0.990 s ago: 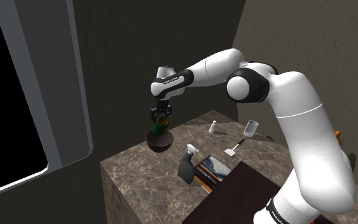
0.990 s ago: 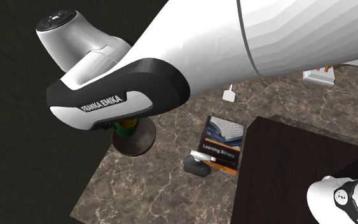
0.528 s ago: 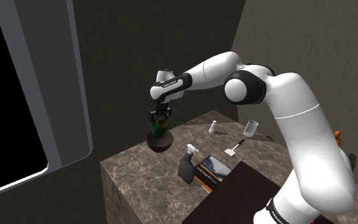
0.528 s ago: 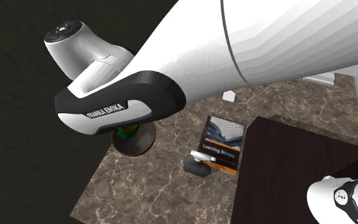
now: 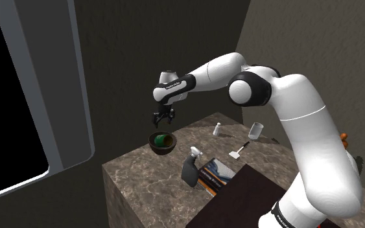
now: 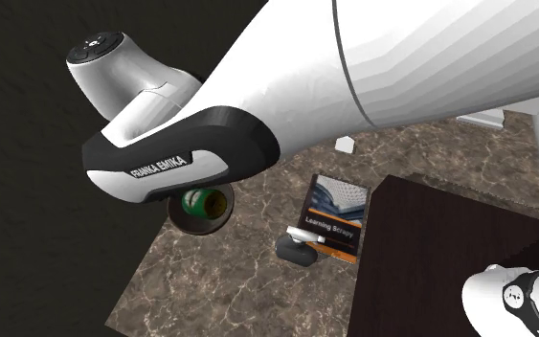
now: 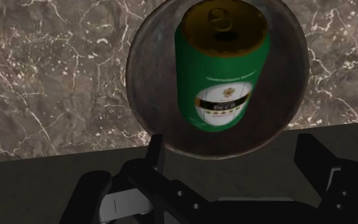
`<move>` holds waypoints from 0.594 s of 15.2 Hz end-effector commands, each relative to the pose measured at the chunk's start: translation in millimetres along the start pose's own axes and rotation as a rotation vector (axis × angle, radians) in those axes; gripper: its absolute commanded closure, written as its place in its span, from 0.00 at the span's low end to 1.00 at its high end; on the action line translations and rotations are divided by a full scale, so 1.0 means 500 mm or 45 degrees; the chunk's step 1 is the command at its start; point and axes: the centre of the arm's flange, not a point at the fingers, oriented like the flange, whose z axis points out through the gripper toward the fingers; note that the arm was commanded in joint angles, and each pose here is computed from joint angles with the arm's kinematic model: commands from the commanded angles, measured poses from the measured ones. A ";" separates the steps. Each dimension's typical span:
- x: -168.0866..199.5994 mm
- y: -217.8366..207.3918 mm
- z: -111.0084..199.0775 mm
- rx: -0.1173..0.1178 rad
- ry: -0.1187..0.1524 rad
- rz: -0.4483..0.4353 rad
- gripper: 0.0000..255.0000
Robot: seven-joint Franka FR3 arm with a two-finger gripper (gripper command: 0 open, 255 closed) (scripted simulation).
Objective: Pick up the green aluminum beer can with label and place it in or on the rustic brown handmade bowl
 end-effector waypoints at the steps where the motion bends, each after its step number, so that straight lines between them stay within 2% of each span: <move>1: 0.000 0.000 0.000 0.000 0.000 0.000 0.00; 5: 0.000 0.000 -0.100 0.000 0.000 0.000 0.00; 9: 0.000 0.000 -0.100 0.000 0.000 0.000 0.00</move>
